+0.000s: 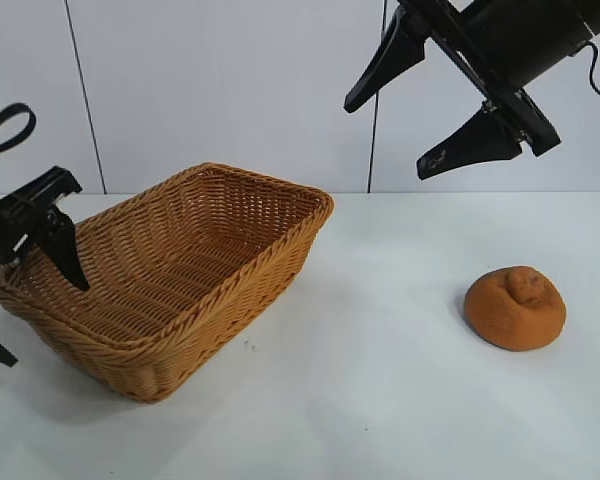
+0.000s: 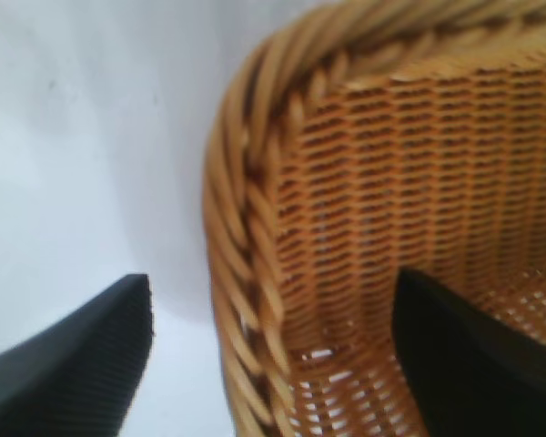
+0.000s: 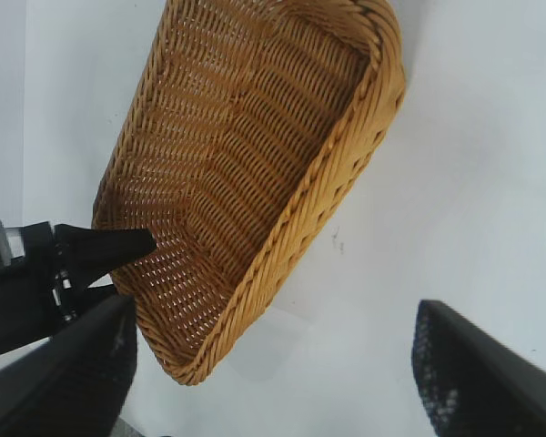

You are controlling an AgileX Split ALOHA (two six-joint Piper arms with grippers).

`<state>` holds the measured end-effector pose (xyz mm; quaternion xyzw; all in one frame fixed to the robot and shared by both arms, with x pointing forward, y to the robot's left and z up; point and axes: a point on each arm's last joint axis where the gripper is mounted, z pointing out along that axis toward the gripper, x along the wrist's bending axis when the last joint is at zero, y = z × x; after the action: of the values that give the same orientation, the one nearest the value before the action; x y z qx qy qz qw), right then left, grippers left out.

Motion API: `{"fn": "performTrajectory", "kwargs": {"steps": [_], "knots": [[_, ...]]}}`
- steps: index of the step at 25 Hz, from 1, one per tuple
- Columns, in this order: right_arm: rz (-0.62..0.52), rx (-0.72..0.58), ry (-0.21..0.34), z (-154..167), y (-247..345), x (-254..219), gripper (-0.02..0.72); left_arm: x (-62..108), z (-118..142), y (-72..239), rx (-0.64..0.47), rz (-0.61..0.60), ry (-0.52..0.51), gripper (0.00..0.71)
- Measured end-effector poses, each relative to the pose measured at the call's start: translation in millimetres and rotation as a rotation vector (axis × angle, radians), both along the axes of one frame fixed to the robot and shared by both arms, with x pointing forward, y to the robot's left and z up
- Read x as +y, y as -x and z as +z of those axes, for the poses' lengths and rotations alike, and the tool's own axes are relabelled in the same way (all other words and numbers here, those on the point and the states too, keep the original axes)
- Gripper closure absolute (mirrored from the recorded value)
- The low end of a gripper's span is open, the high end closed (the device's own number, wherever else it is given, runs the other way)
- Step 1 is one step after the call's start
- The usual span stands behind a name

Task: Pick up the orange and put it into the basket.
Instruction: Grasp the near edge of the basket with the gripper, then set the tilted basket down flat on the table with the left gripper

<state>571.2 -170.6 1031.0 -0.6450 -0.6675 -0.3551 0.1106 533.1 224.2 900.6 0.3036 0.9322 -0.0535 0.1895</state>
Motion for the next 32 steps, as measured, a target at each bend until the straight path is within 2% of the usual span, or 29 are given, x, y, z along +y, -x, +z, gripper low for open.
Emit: {"fn": "performTrajectory", "kwargs": {"steps": [2, 4, 8, 12, 19, 25, 32], "knots": [[-0.001, -0.001, 0.000, 0, 0, 0, 0.135, 0.2, 0, -1, -0.008, 0.003, -0.001, 0.198], [-0.002, -0.002, 0.000, 0, 0, 0, 0.135, 0.2, 0, -1, -0.009, 0.002, -0.001, 0.247], [-0.002, -0.002, 0.000, 0, 0, 0, 0.135, 0.2, 0, -1, -0.008, 0.000, -0.002, 0.410], [-0.002, -0.002, 0.000, 0, 0, 0, 0.135, -0.1, 0, -2, -0.010, 0.019, 0.007, 0.616], [-0.002, -0.002, 0.000, 0, 0, 0, 0.135, 2.5, 14, -14, 0.033, -0.036, 0.024, 0.620], [-0.002, -0.002, 0.000, 0, 0, 0, 0.135, 16.2, 57, -58, -0.071, -0.184, 0.008, 0.620], [0.000, -0.003, 0.005, 0, 0, 0, 0.135, 9.7, 56, -100, -0.025, -0.490, -0.018, 0.620]]}}
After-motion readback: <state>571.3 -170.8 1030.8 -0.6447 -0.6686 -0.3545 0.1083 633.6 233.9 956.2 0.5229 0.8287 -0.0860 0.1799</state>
